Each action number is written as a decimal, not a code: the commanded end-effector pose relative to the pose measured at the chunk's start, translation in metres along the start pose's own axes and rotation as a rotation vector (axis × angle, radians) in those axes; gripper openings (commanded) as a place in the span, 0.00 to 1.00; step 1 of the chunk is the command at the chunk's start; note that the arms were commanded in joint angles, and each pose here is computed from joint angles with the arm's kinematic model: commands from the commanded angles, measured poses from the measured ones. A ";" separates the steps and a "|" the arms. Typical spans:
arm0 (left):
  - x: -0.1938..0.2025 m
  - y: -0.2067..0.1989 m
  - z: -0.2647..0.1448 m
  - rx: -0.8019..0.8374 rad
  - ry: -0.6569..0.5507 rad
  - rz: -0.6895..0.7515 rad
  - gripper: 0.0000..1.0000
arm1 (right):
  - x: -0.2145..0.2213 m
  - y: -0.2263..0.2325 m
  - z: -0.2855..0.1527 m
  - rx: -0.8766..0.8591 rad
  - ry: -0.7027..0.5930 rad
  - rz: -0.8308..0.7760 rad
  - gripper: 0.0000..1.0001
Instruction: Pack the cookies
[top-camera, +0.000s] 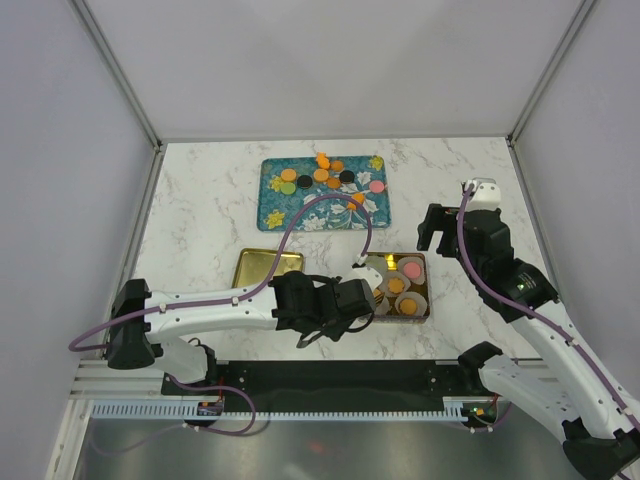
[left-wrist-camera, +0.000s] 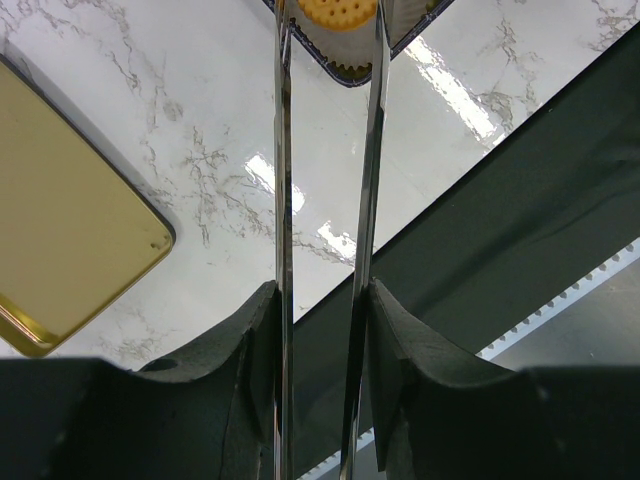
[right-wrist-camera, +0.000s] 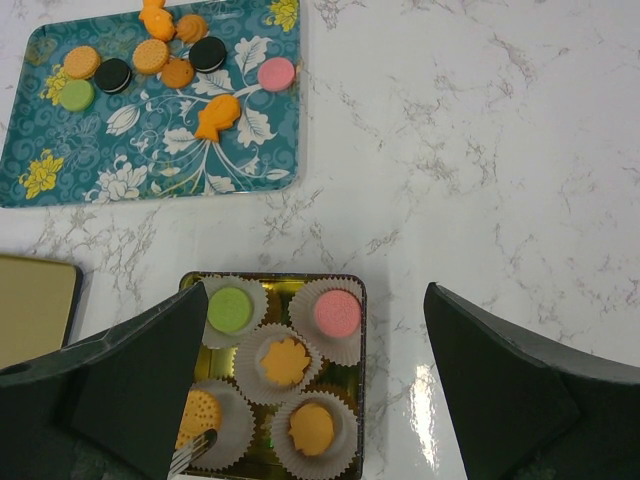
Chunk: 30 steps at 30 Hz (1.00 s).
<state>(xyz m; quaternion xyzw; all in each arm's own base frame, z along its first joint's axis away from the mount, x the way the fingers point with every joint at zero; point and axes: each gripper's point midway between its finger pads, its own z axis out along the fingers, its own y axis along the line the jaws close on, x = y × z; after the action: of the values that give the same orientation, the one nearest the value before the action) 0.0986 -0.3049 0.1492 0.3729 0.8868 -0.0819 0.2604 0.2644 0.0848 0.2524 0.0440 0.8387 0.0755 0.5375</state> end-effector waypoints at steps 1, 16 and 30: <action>-0.008 -0.006 -0.005 0.012 -0.033 -0.035 0.43 | -0.010 0.000 -0.004 0.000 -0.038 0.017 0.98; -0.012 -0.009 -0.008 0.021 -0.043 -0.035 0.43 | -0.014 -0.002 -0.007 0.005 -0.043 0.012 0.98; -0.015 -0.010 -0.009 0.024 -0.048 -0.037 0.43 | -0.016 -0.002 -0.009 0.005 -0.047 0.011 0.98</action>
<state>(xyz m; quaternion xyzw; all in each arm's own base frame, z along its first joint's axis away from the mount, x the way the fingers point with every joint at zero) 0.0973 -0.3057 0.1500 0.3747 0.8858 -0.0832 0.2608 0.2628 0.0832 0.2520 0.0443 0.8395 0.0730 0.5366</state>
